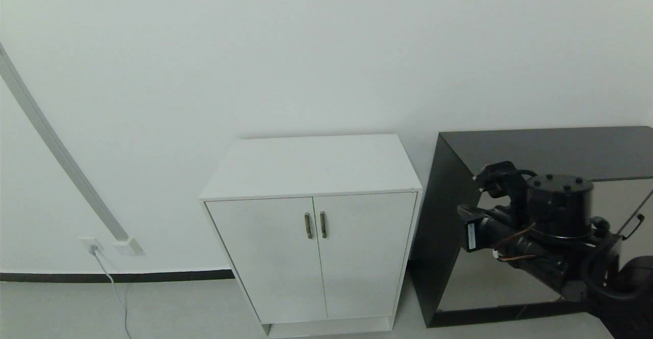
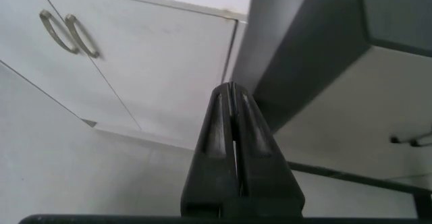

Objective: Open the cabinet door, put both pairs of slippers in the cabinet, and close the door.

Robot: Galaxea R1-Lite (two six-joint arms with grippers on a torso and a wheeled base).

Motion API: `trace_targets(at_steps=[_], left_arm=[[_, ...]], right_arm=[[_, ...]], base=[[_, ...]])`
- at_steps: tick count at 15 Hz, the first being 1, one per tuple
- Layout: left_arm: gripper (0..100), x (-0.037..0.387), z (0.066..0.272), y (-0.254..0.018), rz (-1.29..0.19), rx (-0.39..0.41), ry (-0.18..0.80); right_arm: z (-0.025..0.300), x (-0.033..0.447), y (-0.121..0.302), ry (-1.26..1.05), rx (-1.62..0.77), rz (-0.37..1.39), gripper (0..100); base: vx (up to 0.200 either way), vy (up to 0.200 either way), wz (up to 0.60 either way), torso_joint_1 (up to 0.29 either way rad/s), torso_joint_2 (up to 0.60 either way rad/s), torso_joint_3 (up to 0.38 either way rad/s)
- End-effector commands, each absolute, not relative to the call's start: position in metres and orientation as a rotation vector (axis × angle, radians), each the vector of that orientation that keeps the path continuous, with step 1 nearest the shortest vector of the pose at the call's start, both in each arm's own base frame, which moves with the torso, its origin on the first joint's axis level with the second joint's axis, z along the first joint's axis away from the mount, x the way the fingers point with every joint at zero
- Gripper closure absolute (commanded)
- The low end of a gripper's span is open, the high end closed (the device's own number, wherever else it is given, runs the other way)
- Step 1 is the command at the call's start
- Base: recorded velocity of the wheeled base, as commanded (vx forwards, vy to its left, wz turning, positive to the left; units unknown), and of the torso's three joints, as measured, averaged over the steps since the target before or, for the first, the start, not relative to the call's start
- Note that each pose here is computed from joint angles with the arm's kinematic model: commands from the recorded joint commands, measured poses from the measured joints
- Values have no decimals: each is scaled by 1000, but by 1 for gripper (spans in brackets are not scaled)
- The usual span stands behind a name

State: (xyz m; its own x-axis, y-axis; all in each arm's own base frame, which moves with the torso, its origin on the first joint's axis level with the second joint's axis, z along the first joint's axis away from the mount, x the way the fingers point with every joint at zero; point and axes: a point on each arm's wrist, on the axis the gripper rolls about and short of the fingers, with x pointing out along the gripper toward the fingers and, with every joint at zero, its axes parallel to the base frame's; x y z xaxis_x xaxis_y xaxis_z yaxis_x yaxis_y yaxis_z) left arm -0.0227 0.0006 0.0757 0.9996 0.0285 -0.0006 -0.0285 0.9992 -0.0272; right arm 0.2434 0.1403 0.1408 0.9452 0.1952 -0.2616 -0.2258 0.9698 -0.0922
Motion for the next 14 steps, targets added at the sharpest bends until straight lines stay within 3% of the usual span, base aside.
trace_targets(at_steps=[1, 8, 14], left_arm=[[100, -23, 76, 1, 29, -28, 0], [100, -23, 76, 1, 29, -26, 0], [100, -23, 76, 1, 28, -26, 0]], right_arm=[[161, 218, 124, 192, -108, 214, 100], [161, 159, 88, 160, -105, 218, 100], [125, 117, 64, 255, -128, 272, 100]], base=[[0, 0, 0, 0, 0, 0], [0, 0, 0, 0, 0, 0], [0, 0, 0, 0, 0, 0]])
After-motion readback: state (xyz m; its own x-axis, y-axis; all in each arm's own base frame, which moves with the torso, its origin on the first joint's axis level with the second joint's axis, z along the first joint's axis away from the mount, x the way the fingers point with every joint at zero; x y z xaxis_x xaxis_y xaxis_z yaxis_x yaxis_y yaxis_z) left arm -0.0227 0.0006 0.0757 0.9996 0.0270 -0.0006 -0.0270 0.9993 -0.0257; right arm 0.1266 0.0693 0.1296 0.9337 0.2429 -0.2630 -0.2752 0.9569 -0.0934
